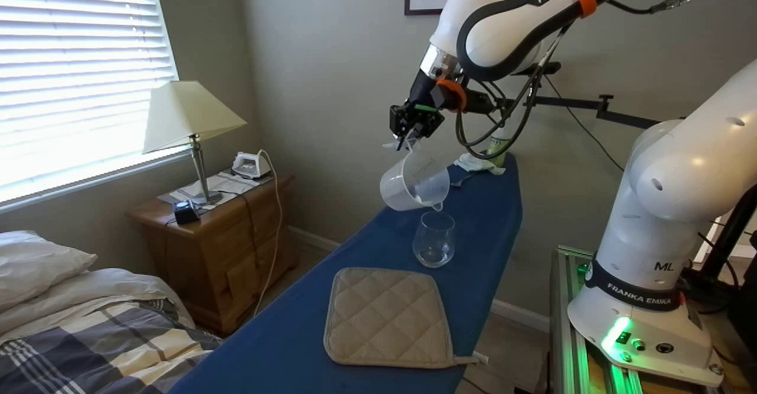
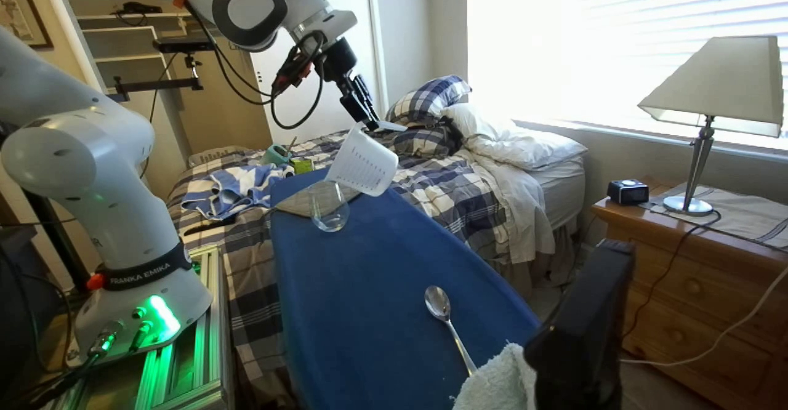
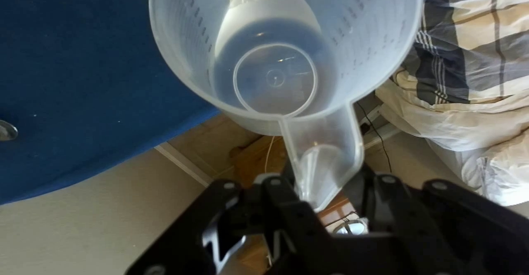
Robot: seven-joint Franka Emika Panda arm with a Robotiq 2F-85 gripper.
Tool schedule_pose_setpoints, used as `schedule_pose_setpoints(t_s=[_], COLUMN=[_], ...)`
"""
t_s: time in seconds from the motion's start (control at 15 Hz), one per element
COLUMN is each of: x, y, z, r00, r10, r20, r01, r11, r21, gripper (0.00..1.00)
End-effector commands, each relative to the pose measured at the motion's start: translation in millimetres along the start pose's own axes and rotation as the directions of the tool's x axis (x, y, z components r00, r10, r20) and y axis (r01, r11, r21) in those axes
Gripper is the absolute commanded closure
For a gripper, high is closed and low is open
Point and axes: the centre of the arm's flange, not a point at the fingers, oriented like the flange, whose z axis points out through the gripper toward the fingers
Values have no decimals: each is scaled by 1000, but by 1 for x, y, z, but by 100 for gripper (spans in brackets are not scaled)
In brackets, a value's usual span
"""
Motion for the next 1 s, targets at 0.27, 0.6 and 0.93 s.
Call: schedule_pose_setpoints(t_s=[0.27, 0.6, 0.93], x=[-14, -20, -27], y=[1, -9, -15], z=[-10, -12, -13], r00=[997, 992, 988], r10=[-17, -47, -77], r20=[-75, -121, -132], r01=[18, 51, 82], r11=[1000, 998, 996], r21=[18, 35, 37], gripper=[93, 93, 93])
